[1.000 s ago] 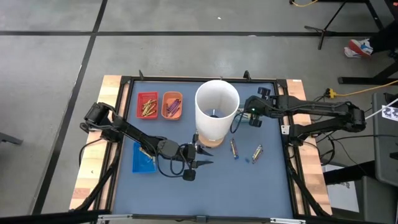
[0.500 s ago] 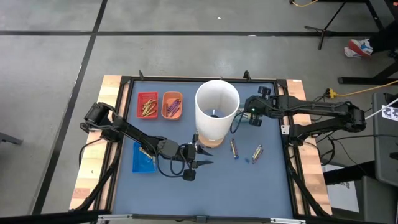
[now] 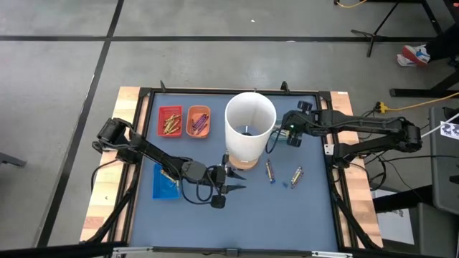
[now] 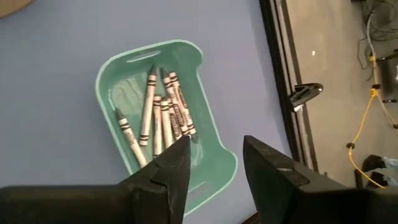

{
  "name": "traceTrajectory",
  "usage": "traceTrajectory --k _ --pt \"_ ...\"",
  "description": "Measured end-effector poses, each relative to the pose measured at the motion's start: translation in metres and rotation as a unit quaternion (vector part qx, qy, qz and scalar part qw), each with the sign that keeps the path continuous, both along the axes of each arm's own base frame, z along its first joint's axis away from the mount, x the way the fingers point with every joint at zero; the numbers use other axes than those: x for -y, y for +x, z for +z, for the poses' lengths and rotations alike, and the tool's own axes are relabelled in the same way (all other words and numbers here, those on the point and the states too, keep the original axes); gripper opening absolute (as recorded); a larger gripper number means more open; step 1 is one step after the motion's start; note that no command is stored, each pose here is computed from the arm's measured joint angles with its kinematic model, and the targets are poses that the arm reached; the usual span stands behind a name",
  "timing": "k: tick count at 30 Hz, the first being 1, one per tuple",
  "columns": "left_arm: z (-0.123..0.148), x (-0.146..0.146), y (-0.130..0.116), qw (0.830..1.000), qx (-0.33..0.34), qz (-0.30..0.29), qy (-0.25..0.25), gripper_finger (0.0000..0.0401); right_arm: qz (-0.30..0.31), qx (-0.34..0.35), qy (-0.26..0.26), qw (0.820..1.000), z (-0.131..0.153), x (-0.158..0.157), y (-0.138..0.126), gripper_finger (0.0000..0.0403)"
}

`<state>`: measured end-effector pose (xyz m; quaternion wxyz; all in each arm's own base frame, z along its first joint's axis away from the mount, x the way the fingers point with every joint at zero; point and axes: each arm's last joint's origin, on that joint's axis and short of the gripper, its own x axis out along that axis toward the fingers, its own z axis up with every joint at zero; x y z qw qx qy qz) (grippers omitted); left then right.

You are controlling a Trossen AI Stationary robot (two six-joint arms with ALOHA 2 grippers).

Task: Sort crayons
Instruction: Put the violet crayon into the orange bin

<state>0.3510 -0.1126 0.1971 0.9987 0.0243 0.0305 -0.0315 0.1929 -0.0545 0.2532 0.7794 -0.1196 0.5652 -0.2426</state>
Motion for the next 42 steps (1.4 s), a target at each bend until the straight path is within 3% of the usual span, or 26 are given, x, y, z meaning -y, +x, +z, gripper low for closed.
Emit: traceTrajectory --k 12,18,23,31,36,42 --pt "-0.002 0.000 0.000 1.000 -0.011 0.000 0.004 0.0112 -0.046 0.034 0.093 0.994 -0.003 -0.005 -0.002 0.0147" --pt "-0.018 -0.005 -0.002 0.996 -0.087 0.032 0.004 0.0111 -0.073 0.033 0.128 0.989 -0.005 -0.007 -0.005 0.0147" --pt "-0.036 -0.018 -0.006 0.980 -0.184 0.075 0.007 0.0111 -0.081 0.038 0.147 0.985 -0.005 -0.008 -0.005 0.0147" --pt "-0.060 -0.038 -0.018 0.938 -0.322 0.125 0.008 0.0111 -0.079 0.039 0.154 0.984 -0.005 -0.008 -0.005 0.0147" --pt "-0.067 -0.049 -0.024 0.918 -0.366 0.153 0.001 0.0111 -0.079 0.039 0.154 0.984 -0.005 -0.008 -0.005 0.0147" --pt "-0.071 -0.055 -0.027 0.905 -0.394 0.158 0.002 0.0111 -0.079 0.039 0.154 0.984 -0.005 -0.008 -0.005 0.0147"
